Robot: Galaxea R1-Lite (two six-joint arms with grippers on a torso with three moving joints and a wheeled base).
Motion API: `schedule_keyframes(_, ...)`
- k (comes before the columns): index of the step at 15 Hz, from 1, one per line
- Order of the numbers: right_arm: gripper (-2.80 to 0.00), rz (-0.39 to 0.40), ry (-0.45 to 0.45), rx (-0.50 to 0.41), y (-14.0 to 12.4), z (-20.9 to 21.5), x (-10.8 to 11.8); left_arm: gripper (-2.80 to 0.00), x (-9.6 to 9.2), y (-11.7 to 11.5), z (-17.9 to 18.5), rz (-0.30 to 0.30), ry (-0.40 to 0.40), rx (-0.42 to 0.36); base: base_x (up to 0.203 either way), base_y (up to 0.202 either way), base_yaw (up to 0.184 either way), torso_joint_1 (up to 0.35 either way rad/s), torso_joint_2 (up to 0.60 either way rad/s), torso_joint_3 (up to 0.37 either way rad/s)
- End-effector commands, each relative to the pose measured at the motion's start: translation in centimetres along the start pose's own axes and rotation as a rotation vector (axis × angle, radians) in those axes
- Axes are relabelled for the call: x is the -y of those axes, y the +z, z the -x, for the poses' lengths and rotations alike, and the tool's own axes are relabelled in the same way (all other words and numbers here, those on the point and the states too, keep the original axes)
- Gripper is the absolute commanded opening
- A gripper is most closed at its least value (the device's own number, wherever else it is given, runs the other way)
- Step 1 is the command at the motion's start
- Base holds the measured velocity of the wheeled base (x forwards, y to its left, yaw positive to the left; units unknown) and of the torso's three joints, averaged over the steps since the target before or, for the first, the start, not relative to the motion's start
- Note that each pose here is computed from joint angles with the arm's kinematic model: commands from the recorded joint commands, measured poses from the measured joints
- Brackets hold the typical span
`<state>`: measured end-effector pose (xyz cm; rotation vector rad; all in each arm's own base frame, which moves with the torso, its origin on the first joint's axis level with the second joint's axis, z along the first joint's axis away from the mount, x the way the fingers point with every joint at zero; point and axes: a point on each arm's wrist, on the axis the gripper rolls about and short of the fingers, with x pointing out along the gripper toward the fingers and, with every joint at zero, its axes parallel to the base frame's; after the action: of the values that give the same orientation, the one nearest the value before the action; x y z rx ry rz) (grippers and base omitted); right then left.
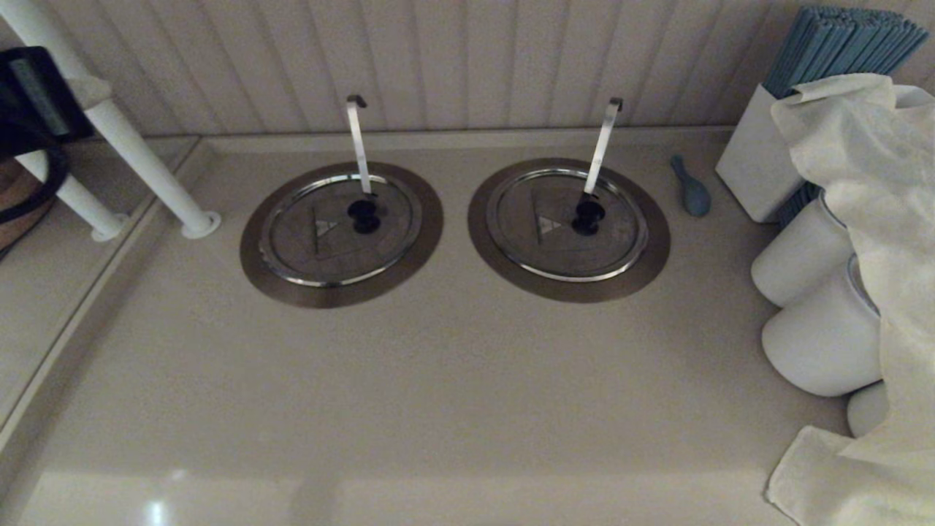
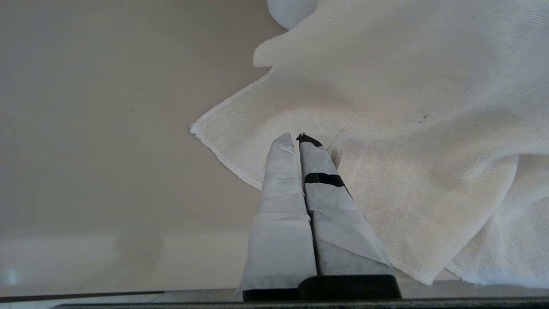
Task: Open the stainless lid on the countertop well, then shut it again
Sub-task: Open the lid
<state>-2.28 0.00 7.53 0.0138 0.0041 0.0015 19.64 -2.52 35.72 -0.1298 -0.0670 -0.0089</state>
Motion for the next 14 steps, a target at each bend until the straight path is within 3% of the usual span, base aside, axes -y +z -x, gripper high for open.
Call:
schedule_keyframes(1, -2.8, 0.0, 0.0, 0.0, 0.0, 0.0, 0.0, -2.8, 1.9, -3.8, -7.0, -0.004, -0.009, -0.079, 0.0, 0.0, 0.0, 0.0, 0.0, 0.0)
schedule_keyframes(4, -2.8, 0.0, 0.0, -0.002, 0.0, 0.0, 0.0, -2.8, 3.1, -7.3, -11.5, 0.009, -0.028, -0.023, 0.0, 0.0, 0.0, 0.0, 0.0, 0.0)
schedule_keyframes(6, -2.8, 0.0, 0.0, -0.001, 0.0, 0.0, 0.0, -2.8, 3.1, -10.6, -12.7, -0.005, -0.042, -0.088, 0.0, 0.0, 0.0, 0.0, 0.0, 0.0)
schedule_keyframes(9, -2.8, 0.0, 0.0, -0.002, 0.0, 0.0, 0.0, -2.8, 3.2, -12.5, -12.7, -0.003, -0.118, -0.147, 0.0, 0.0, 0.0, 0.0, 0.0, 0.0)
schedule_keyframes(14, -2.8, 0.0, 0.0, -0.002, 0.0, 0.0, 0.0, -2.8, 4.4, -16.7, -15.4, 0.014, -0.127, -0.08, 0.0, 0.0, 0.0, 0.0, 0.0, 0.0)
